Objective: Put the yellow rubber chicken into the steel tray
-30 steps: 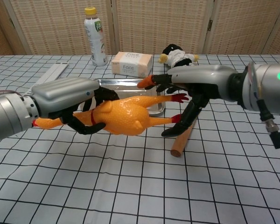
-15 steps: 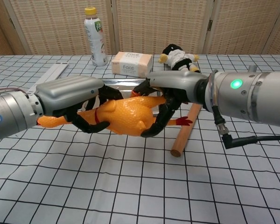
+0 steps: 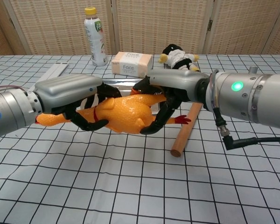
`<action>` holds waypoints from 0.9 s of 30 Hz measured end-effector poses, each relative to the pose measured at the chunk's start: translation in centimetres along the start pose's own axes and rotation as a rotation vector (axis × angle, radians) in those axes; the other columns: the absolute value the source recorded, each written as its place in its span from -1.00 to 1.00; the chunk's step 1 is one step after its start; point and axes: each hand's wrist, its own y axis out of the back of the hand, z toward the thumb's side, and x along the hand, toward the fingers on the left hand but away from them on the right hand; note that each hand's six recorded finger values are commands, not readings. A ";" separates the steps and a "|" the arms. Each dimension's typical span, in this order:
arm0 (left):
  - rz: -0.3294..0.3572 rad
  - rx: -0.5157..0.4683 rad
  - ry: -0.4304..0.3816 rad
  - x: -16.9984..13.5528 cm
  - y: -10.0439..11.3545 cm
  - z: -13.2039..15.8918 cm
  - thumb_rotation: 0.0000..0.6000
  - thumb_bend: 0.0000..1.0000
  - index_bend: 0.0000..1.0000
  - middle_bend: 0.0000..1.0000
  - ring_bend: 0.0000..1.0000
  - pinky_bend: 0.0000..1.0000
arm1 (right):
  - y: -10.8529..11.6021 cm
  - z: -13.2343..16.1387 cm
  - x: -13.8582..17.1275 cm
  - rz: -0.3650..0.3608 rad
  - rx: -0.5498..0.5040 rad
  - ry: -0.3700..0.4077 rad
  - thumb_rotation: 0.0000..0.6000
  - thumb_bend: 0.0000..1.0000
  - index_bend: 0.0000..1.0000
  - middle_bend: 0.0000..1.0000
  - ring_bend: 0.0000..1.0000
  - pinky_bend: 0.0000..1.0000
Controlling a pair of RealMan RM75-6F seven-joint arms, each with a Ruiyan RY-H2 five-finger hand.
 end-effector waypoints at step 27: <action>0.000 -0.007 0.003 0.0 0.5 0.5 1.00 0.48 0.62 0.52 0.17 0.46 | 1.0 -0.5 2.1 0.072 -0.034 0.038 1.00 -0.71 -1.00 -1.00 -1.00 -0.99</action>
